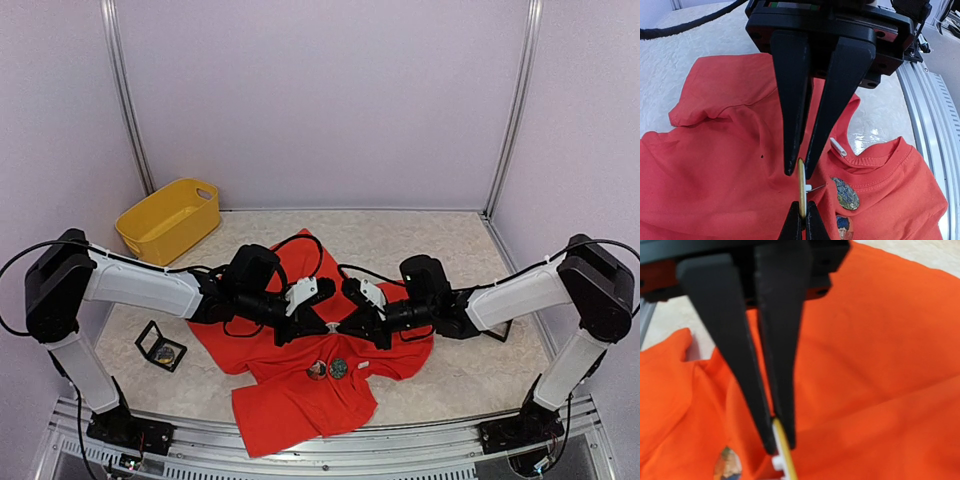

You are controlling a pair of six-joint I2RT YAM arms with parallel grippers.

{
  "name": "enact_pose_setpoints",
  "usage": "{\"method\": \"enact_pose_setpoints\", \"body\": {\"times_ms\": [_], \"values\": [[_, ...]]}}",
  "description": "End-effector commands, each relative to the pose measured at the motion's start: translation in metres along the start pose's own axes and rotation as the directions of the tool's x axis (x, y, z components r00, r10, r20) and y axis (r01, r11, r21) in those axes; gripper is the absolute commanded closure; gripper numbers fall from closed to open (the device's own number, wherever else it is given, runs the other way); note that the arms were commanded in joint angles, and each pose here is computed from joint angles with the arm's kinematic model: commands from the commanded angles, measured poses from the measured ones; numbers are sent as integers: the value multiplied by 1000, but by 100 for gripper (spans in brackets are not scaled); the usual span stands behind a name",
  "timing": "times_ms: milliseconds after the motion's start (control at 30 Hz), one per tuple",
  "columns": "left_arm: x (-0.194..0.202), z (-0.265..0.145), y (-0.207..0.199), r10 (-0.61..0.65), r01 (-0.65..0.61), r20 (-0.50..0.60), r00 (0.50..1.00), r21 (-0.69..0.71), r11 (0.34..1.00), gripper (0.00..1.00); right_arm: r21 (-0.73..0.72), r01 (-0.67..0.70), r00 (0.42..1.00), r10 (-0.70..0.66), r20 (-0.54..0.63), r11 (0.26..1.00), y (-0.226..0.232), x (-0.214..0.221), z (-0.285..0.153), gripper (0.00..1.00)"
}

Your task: Pin the brooch onto the clothing

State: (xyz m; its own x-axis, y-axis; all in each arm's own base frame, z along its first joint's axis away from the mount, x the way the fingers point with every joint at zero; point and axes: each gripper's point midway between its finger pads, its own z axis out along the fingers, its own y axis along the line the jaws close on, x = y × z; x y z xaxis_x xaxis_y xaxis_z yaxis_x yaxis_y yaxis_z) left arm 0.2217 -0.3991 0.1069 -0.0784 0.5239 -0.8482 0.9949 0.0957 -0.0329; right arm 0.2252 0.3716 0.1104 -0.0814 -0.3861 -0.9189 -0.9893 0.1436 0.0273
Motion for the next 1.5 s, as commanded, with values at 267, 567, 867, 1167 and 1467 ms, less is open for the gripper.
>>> {"method": "enact_pose_setpoints", "body": {"times_ms": [267,567,867,1167,1467], "values": [[-12,-10,20,4,2,39,999,-161,987,73,-80,-50,998,53,28,996,3,-13,9,100],[-13,-30,3,15,10,101,995,-246,969,56,-72,-253,967,252,-30,965,3,6,11,100],[1,-12,-18,-65,81,86,994,-199,977,69,-68,-327,945,326,-27,943,3,1,8,100],[9,1,-8,-82,90,48,996,-223,971,85,-80,-333,943,334,-4,939,5,-5,5,100],[16,11,-12,-106,110,32,994,-188,976,100,-109,-334,941,338,21,936,9,-15,3,100]]}}
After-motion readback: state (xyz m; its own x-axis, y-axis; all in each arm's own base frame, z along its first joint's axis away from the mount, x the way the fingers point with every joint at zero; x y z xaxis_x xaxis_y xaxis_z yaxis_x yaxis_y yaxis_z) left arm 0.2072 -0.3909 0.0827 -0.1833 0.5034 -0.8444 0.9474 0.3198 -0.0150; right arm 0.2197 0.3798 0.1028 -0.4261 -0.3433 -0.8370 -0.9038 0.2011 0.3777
